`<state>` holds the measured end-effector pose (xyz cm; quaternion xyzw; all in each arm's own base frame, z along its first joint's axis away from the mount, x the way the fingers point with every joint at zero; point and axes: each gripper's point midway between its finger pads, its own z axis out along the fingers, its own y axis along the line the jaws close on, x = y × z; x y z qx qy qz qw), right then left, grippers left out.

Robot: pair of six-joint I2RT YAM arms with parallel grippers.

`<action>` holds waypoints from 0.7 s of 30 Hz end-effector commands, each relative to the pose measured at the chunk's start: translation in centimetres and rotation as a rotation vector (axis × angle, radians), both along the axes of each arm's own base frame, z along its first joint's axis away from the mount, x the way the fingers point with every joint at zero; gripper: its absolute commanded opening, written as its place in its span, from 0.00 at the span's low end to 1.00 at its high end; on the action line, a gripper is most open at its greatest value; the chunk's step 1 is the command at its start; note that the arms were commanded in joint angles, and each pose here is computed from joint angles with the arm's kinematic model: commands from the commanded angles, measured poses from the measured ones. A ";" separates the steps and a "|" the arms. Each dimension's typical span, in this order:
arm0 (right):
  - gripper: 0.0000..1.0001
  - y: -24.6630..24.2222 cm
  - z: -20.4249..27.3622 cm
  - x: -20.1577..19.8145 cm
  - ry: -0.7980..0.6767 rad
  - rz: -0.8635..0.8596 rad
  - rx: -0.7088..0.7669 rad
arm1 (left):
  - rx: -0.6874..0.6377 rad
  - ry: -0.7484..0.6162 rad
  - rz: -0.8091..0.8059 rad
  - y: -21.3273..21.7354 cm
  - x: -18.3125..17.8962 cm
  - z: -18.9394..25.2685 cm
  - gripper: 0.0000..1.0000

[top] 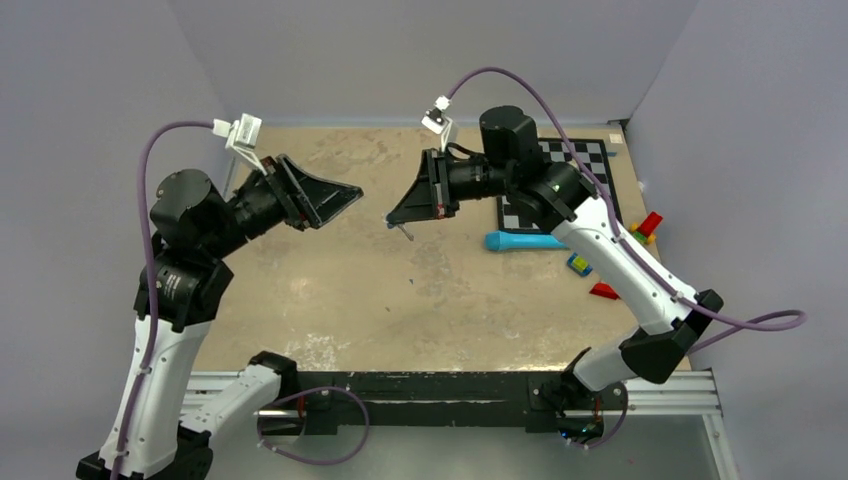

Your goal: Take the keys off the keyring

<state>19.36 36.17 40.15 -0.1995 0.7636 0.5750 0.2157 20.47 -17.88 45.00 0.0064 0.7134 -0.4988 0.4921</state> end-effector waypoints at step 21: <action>0.00 -0.7 1.3 -3.8 -0.095 0.260 0.071 | 0.132 0.005 -0.439 -3.4 -3.7 -3.4 0.46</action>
